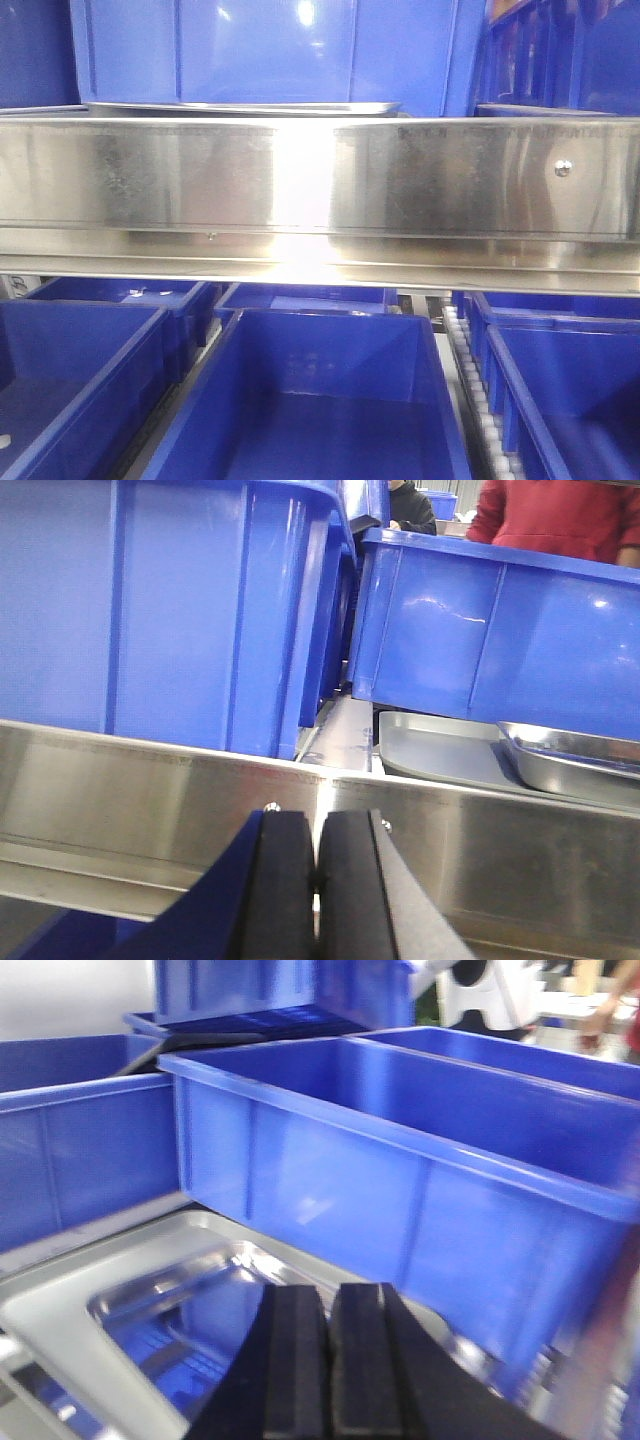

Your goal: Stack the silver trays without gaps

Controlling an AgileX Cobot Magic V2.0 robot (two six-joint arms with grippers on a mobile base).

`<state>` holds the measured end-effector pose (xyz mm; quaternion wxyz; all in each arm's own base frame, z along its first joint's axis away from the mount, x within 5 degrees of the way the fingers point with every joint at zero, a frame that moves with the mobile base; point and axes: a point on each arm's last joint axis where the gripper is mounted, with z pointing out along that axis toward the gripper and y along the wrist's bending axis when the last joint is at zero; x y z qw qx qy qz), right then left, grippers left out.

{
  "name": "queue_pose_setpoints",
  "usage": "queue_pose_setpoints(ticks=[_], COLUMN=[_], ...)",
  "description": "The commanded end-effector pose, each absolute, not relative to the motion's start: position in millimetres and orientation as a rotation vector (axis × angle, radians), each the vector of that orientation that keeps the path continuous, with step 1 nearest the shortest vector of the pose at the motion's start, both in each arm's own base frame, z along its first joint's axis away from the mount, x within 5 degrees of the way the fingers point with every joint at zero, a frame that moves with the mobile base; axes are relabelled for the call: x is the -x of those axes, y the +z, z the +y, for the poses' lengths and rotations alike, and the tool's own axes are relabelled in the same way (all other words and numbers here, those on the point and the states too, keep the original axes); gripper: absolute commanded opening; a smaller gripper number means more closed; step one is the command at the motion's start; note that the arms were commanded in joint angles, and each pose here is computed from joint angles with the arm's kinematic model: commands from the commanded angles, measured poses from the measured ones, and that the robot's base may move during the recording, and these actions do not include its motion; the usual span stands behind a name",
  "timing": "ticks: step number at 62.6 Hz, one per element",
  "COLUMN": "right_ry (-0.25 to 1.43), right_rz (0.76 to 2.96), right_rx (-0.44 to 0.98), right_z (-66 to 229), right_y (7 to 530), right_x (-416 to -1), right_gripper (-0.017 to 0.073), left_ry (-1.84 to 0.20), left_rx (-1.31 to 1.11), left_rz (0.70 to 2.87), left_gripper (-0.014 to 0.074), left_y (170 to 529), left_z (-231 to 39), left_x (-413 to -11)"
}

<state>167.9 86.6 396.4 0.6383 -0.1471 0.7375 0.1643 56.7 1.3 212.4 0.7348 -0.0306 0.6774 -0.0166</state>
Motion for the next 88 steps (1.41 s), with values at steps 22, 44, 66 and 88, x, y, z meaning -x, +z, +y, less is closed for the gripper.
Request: queue_pose_setpoints(ticks=[22,44,66,88], right_ry=[0.283,0.083,0.069,0.069], right_rz=[1.521,1.471,1.451,1.449], right_rx=[0.266,0.095,0.03,0.031], right_z=[26.1,5.4,3.8,3.9], right_y=[328.3,241.1,216.2,216.3], right_x=[-73.3,-53.2,-55.7,-55.7], right_gripper=[-0.0088,-0.0088,-0.0088,-0.0088], left_ry=[-0.035,-0.035,-0.035,-0.035], left_rx=[0.063,0.063,0.063,0.063], left_rz=[1.465,1.465,1.465,1.465], left_gripper=[0.0004,0.0004,0.0004,0.0004], left_y=[214.8,214.8,214.8,214.8], left_z=[1.1,1.1,1.1,1.1], left_x=[-56.0,-56.0,-56.0,-56.0])
